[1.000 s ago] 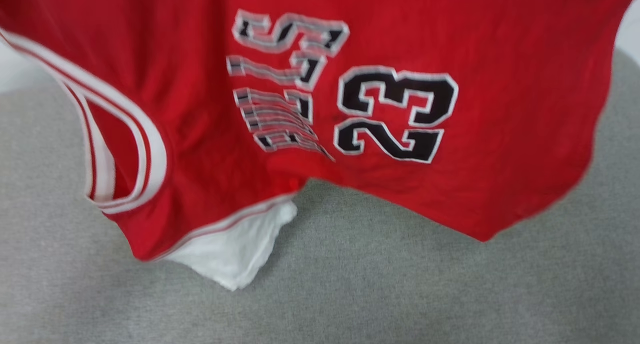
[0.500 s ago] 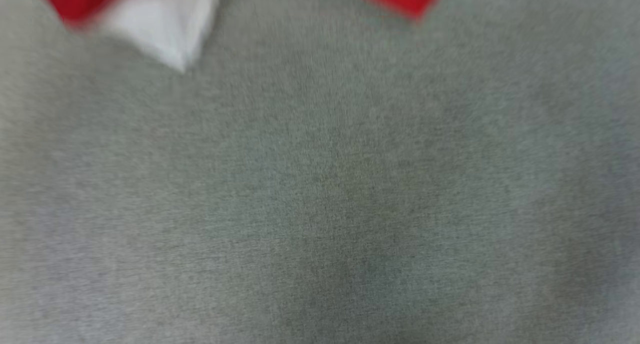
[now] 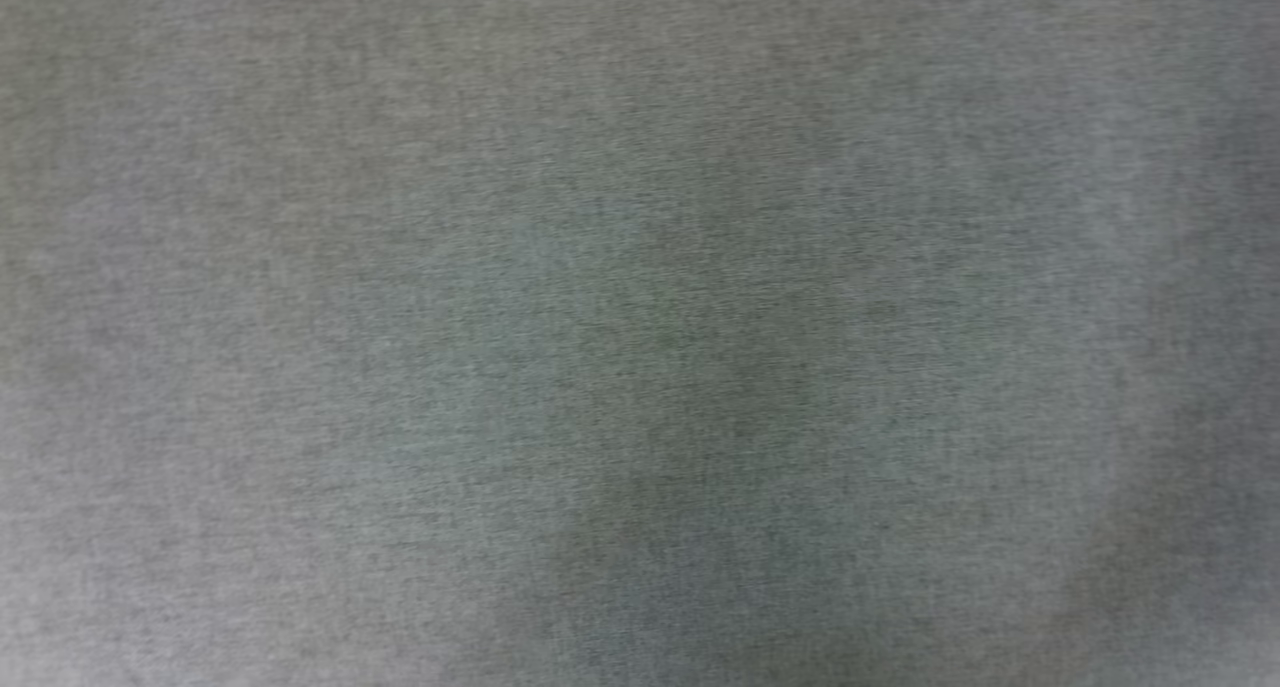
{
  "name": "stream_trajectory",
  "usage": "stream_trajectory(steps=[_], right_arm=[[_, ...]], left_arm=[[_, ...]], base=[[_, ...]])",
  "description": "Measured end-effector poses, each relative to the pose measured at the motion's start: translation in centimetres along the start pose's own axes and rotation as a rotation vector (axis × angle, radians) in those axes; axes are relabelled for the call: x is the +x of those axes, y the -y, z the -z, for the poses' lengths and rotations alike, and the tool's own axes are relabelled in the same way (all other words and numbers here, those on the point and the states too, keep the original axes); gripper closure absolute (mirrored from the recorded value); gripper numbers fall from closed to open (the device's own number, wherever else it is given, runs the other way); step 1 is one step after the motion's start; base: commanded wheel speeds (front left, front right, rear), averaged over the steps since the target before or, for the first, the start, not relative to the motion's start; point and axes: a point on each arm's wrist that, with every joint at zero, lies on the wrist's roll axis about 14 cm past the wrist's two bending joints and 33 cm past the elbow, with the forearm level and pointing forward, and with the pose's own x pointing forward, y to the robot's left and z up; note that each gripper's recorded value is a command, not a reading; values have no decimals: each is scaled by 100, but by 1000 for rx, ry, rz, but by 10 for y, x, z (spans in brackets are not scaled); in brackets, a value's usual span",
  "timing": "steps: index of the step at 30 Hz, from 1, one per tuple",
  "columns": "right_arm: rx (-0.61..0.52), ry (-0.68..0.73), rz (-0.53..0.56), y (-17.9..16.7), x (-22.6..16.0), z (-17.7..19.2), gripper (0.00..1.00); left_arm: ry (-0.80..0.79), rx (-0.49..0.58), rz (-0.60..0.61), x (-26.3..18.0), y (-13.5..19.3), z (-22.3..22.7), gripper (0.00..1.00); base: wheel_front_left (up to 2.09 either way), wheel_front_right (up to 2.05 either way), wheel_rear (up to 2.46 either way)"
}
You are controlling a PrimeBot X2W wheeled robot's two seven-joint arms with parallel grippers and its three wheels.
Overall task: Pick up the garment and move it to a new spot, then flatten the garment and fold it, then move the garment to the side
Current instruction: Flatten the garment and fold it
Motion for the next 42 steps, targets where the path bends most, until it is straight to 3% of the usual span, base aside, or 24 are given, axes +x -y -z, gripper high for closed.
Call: stream_trajectory(steps=[6, 18, 27, 35, 42], right_arm=[[-80, -38, -52, -17, -7, 45, 100], [-2, -275, -126, -42, -91, 135, 100], [30, -408, -184, -59, -177, 158, 100], [42, -454, -191, -54, -229, 154, 100], [116, -547, -189, -56, -278, 162, 100]], left_arm=[[-139, -78, 45, -40, 29, 60, 100], [-441, -252, 112, -185, 104, 110, 100], [-629, -337, 133, -306, 146, 82, 100], [-715, -394, 102, -375, 150, 40, 100], [-807, -467, 119, -428, 175, 6, 100]], base=[[0, 0, 0], [0, 0, 0], [0, 0, 0], [0, 0, 0], [0, 0, 0]])
